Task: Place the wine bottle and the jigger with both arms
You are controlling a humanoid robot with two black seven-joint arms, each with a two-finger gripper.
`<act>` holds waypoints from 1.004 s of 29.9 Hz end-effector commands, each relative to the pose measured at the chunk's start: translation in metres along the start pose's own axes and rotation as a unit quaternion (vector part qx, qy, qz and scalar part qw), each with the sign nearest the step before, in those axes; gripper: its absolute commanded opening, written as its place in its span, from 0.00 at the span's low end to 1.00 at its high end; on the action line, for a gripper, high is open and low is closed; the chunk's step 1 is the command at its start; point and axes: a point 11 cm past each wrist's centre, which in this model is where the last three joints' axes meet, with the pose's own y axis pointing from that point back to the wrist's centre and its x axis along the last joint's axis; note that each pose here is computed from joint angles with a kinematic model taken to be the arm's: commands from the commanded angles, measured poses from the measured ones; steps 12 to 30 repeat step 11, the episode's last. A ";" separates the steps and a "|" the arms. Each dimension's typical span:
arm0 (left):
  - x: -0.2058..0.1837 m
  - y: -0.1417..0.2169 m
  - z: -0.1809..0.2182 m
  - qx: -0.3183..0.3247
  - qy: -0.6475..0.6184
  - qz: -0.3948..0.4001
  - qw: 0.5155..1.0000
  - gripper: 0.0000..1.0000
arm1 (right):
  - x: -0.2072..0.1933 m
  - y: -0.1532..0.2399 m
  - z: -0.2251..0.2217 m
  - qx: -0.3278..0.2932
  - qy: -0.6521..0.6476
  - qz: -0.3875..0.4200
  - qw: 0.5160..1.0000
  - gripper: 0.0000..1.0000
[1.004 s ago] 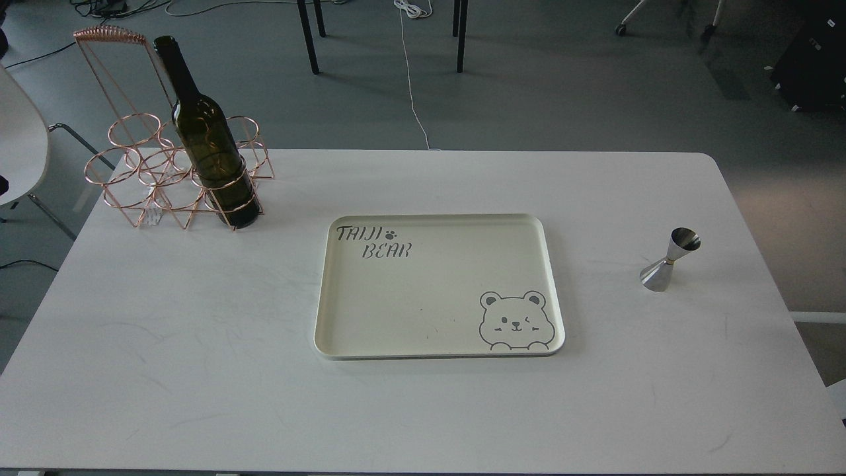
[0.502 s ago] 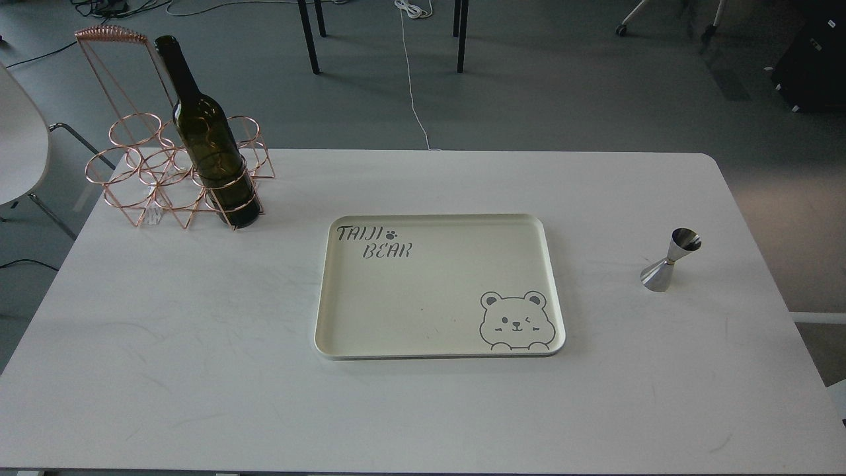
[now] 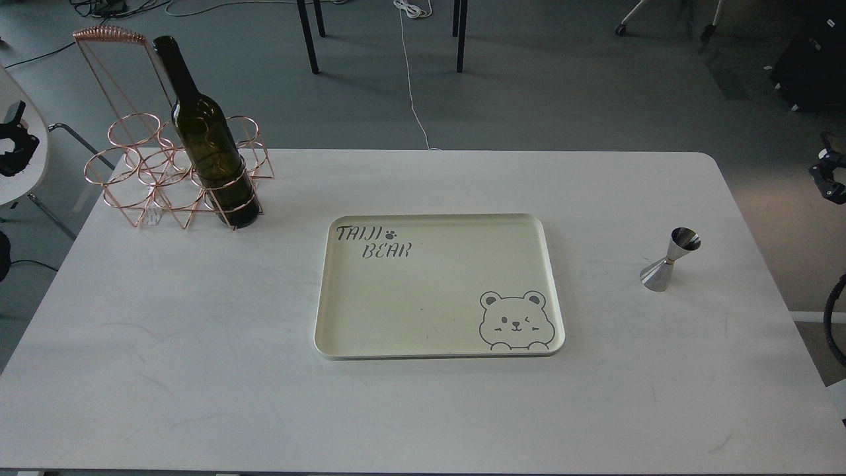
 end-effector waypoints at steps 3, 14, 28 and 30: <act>0.004 0.009 -0.026 0.007 0.039 0.000 0.999 0.98 | -0.002 0.001 0.014 -0.015 -0.022 0.005 1.000 0.99; 0.014 0.018 -0.035 0.002 0.059 0.013 0.998 0.99 | -0.008 0.001 0.022 -0.026 -0.019 -0.006 0.999 0.99; 0.014 0.018 -0.035 0.002 0.059 0.013 0.998 0.99 | -0.008 0.001 0.022 -0.026 -0.019 -0.006 0.999 0.99; 0.014 0.018 -0.035 0.002 0.059 0.013 0.998 0.99 | -0.008 0.001 0.022 -0.026 -0.019 -0.006 0.999 0.99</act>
